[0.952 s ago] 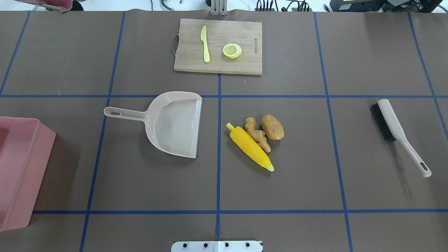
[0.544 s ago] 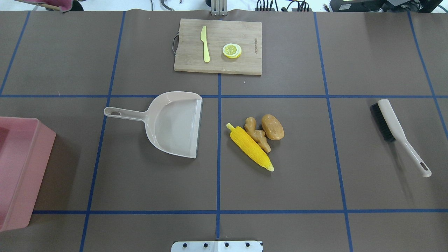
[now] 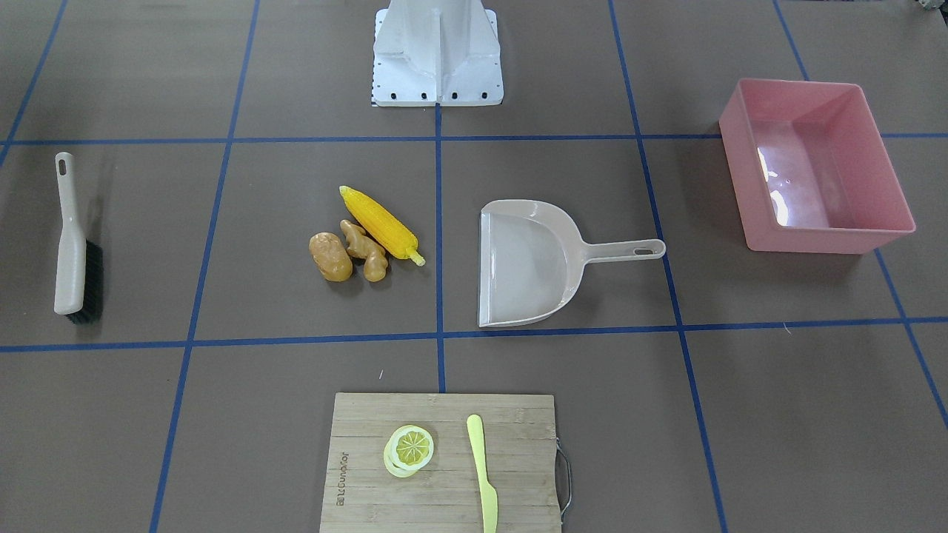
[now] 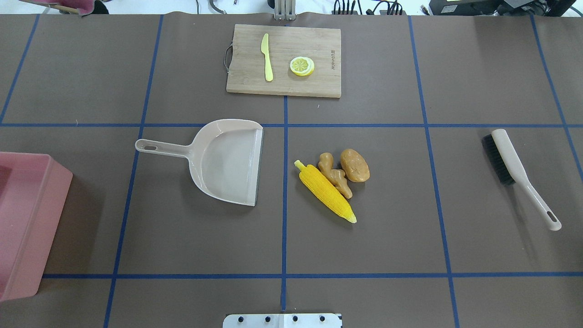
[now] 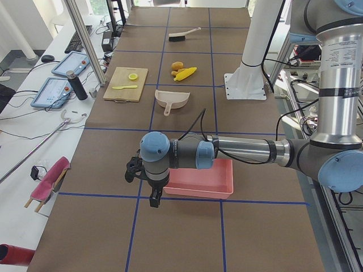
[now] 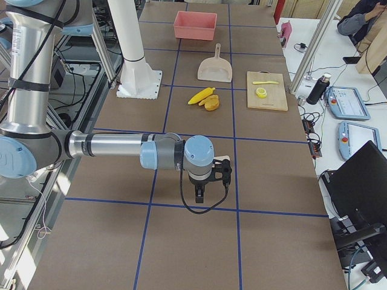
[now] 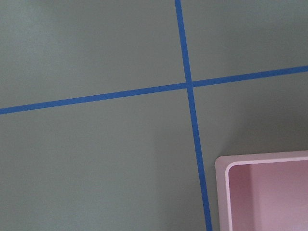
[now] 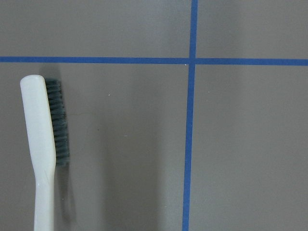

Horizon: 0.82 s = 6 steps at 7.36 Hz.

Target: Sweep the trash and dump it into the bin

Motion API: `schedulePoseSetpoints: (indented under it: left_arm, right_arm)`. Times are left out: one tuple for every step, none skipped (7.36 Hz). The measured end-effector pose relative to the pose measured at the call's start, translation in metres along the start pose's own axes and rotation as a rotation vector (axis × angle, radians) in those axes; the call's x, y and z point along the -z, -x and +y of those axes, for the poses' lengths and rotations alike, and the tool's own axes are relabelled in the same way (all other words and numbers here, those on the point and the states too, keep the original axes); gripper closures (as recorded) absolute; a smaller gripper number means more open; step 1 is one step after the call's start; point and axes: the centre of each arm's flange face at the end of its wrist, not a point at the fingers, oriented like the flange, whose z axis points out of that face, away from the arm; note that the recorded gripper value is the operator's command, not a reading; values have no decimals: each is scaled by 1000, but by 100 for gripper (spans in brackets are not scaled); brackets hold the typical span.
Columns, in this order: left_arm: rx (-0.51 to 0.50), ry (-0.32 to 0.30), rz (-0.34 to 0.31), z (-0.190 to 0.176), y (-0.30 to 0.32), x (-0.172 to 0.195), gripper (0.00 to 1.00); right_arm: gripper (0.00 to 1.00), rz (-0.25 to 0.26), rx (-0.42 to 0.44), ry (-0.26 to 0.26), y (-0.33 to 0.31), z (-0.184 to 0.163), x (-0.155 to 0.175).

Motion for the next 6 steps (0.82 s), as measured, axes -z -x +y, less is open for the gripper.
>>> schedulePoseSetpoints:
  left_arm:
    - [-1, -1, 0, 0, 0, 0, 1]
    - [-3, -2, 0, 0, -1, 1, 1]
    - [-3, -2, 0, 0, -1, 1, 1]
    - [-4, -3, 0, 0, -1, 1, 1]
    - [-4, -3, 0, 0, -1, 2, 1]
    - [-4, -3, 0, 0, -2, 2, 1]
  right_arm:
    - [0, 0, 6, 4, 3, -1, -2]
    - [0, -1, 10, 9, 4, -1, -4]
    - [0, -2, 16, 15, 7, -1, -6]
    - [0, -1, 24, 24, 10, -2, -10]
    - [0, 6, 34, 36, 13, -2, -15]
    - [0, 12, 50, 56, 19, -3, -24]
